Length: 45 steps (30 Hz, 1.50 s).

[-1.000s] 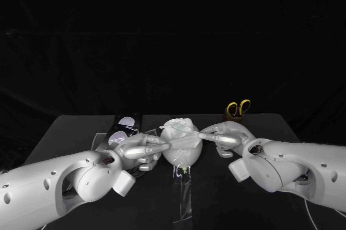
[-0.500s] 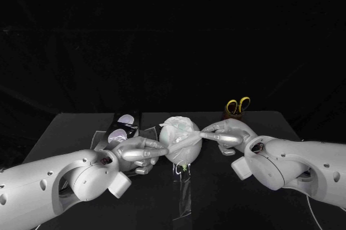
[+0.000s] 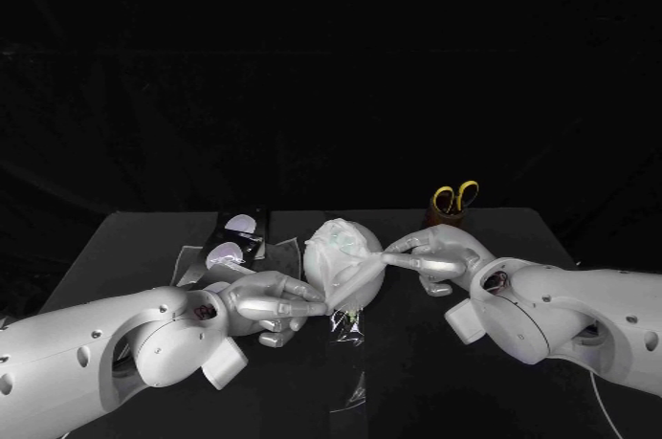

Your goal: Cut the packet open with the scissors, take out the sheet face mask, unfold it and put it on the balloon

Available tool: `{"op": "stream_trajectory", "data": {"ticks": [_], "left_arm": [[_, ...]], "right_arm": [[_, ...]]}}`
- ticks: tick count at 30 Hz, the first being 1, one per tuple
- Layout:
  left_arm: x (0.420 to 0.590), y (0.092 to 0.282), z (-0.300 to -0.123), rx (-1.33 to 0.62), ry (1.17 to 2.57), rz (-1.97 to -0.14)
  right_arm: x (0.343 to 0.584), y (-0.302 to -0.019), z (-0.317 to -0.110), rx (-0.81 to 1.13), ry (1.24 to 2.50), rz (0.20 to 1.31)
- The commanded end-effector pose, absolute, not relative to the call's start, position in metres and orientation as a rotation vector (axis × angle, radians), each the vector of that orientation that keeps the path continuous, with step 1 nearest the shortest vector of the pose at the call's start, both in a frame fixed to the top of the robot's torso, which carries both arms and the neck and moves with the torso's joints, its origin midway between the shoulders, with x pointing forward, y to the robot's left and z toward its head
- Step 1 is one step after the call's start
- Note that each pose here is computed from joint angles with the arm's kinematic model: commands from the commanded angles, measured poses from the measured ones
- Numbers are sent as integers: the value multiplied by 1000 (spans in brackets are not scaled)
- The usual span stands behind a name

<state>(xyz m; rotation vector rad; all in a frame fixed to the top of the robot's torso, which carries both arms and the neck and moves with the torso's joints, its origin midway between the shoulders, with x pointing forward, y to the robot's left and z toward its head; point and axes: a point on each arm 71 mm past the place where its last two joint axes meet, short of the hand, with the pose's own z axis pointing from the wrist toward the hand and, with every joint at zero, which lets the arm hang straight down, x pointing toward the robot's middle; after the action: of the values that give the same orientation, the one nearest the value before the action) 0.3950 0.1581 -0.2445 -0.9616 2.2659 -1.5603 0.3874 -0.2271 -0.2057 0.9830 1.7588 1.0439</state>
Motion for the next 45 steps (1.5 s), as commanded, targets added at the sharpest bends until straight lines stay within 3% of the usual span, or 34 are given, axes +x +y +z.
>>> {"op": "stream_trajectory", "data": {"ticks": [1, 19, 45], "left_arm": [[388, 154, -245, -891, 2344, -1596], [387, 150, -245, -879, 2353, -1604], [381, 137, -245, -842, 2379, -1624]], "right_arm": [[387, -227, -205, 929, 1772, 1040], [378, -242, -205, 909, 1770, 992], [357, -261, -221, 949, 1781, 919]]}}
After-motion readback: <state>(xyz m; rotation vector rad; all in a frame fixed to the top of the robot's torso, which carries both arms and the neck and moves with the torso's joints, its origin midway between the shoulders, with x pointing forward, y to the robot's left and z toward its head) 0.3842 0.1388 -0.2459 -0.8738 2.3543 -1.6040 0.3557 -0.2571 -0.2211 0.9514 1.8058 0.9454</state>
